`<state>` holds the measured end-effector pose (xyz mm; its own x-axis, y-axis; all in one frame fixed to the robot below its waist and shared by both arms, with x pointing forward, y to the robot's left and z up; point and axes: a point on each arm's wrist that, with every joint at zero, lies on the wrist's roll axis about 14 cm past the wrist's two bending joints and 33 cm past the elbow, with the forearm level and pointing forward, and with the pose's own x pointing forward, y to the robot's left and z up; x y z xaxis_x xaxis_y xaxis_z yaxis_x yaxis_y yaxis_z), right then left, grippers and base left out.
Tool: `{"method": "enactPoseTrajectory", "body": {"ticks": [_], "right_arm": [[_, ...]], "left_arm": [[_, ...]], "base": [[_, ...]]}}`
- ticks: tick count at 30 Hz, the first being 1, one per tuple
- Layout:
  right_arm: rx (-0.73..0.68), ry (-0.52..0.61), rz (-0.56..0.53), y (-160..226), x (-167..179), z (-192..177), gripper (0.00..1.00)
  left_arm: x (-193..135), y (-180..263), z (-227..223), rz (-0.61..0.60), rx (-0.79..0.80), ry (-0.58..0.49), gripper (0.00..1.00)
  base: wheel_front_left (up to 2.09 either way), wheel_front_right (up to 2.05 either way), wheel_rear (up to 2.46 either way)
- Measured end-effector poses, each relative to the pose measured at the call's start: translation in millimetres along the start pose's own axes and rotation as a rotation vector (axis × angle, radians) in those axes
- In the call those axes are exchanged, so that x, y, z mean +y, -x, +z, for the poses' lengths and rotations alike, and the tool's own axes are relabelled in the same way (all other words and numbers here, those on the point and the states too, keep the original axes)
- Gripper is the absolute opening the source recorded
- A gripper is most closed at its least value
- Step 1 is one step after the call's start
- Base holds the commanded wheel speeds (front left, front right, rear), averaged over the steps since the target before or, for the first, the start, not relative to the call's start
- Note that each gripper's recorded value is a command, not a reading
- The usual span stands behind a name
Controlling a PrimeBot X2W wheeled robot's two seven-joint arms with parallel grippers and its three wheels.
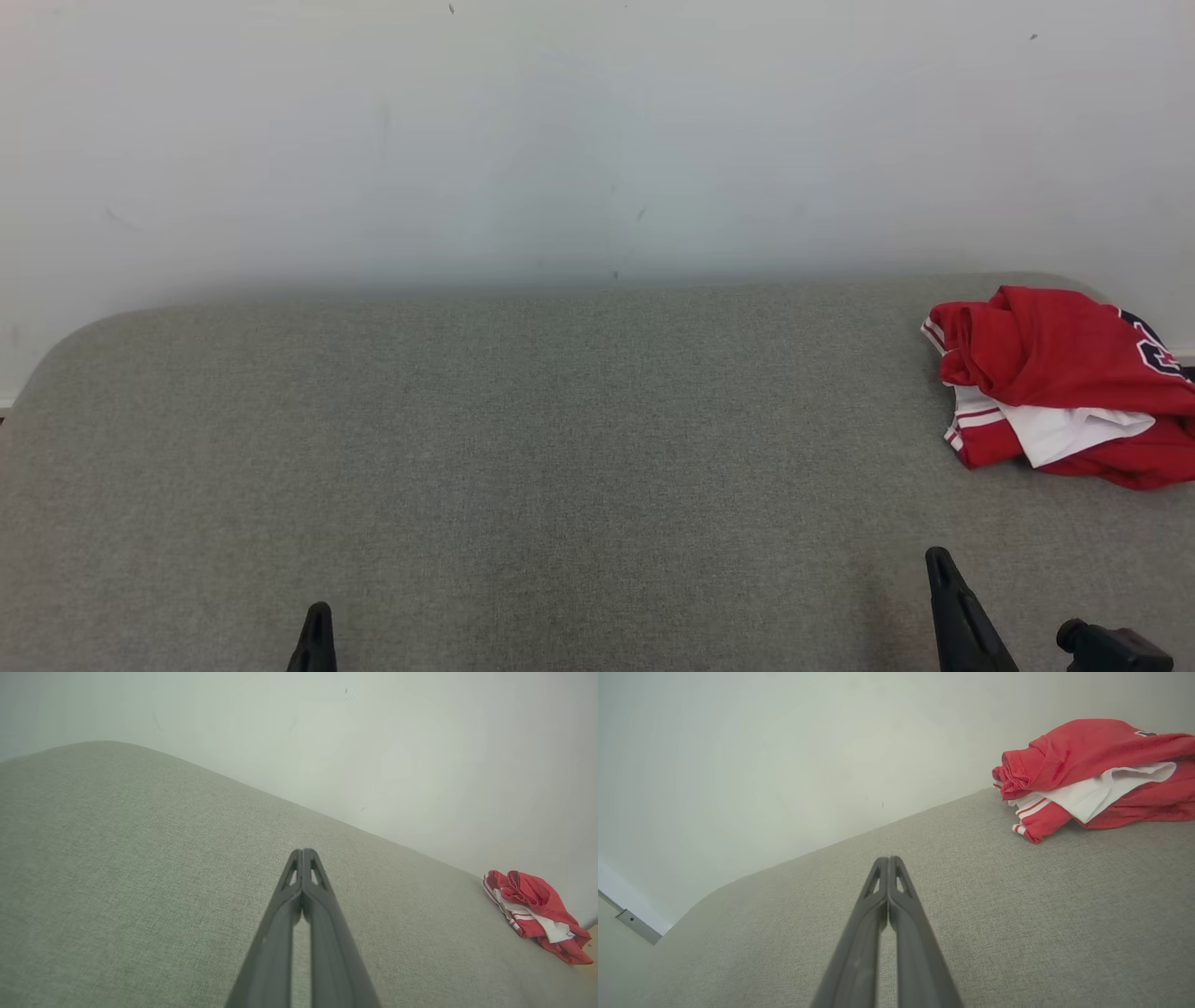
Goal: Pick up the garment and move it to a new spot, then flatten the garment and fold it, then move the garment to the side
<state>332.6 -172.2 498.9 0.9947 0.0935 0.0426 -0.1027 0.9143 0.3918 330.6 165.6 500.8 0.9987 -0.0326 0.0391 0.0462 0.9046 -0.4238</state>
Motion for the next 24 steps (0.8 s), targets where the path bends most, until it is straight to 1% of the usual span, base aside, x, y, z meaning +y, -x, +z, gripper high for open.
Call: {"method": "enactPoseTrajectory", "body": {"ticks": [11,24], "right_arm": [[-0.003,-0.176,-0.039,-8.5,-7.1,3.5,0.00],[-0.005,-0.359,-0.073,-16.1,-13.7,5.4,0.00]], "left_arm": [[9.2,-7.4,0.2,0.036,0.015,0.173,0.00],[16.2,-15.6,1.8,0.062,0.022,0.353,0.00]], "base": [[0.00,0.00,0.00],[0.00,0.00,0.00]]}}
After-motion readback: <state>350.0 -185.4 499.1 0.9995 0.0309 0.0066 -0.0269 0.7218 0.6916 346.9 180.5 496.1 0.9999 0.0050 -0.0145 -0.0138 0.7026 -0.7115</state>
